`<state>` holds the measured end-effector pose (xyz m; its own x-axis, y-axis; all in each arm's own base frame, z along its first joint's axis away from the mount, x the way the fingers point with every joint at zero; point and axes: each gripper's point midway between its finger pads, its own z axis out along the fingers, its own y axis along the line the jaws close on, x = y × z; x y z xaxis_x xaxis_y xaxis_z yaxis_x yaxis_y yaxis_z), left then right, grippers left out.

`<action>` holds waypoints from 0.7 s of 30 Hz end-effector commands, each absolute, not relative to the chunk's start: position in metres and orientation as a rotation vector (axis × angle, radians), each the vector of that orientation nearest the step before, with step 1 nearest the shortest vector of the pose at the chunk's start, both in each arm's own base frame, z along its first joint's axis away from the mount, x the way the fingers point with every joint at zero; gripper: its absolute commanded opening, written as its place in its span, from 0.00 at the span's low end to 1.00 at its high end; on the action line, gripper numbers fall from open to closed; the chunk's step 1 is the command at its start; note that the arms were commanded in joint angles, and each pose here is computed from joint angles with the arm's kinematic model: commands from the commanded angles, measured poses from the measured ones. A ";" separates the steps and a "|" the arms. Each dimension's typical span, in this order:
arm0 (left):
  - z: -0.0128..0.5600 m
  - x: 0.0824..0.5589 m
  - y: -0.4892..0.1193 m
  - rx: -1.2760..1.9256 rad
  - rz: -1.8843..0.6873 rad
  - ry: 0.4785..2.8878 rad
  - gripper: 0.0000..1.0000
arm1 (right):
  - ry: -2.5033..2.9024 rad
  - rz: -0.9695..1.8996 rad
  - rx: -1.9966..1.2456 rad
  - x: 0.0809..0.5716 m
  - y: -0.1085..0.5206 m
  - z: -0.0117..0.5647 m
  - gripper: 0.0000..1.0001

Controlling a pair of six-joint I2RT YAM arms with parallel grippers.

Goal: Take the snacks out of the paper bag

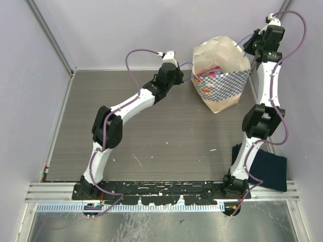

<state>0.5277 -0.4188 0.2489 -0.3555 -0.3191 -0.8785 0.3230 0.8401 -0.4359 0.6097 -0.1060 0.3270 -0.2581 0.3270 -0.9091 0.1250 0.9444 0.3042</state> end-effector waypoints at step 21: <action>0.137 0.505 -0.273 -0.282 -0.595 1.991 0.27 | 1.941 0.518 -0.546 0.509 0.213 0.333 0.01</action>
